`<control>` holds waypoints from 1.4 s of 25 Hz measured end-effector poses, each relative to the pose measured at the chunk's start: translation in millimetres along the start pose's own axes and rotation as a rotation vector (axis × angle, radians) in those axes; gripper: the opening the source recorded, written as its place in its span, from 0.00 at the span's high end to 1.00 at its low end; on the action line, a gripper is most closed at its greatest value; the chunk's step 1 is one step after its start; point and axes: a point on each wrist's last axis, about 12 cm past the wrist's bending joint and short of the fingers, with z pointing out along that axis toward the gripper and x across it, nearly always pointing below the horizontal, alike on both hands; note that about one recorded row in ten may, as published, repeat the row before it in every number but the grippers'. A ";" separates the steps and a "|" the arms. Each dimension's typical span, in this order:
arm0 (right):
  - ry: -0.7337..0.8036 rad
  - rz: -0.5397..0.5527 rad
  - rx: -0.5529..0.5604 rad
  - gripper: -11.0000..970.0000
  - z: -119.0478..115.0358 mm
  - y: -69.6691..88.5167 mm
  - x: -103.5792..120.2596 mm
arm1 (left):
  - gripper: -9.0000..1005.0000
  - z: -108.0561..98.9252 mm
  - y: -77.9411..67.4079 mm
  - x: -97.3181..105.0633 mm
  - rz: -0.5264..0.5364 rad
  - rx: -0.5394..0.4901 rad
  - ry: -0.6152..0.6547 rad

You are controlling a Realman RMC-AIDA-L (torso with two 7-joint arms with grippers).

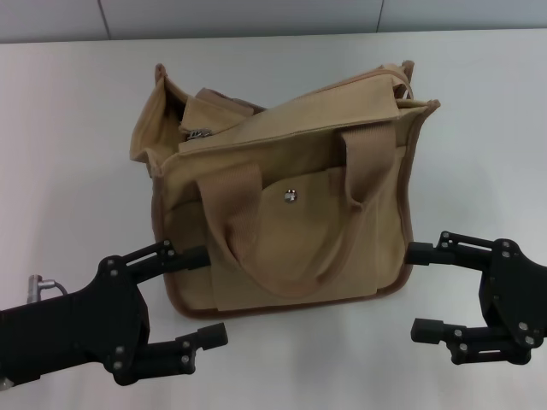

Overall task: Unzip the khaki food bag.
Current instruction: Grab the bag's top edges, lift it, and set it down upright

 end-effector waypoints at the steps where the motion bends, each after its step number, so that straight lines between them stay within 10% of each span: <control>1: 0.000 0.000 0.000 0.15 0.0 0.0 0.0 | 0.17 -1.1 0.0 0.1 0.000 -0.008 -0.001; 13: 0.000 0.003 0.016 0.15 -0.5 -0.3 1.4 | 0.20 -3.2 -0.4 0.2 0.008 -0.025 -0.009; 15: -0.002 0.003 0.018 0.15 -0.8 0.4 2.0 | 0.20 -37.3 -3.5 -0.7 0.062 -0.258 -0.070; 19: -0.001 0.002 0.019 0.15 -0.8 0.4 2.2 | 0.21 -47.6 -4.7 5.7 0.047 -0.366 -0.078; 35: -0.002 0.012 0.029 0.15 -0.2 0.5 4.8 | 0.25 13.3 16.3 42.4 0.125 -0.450 -0.029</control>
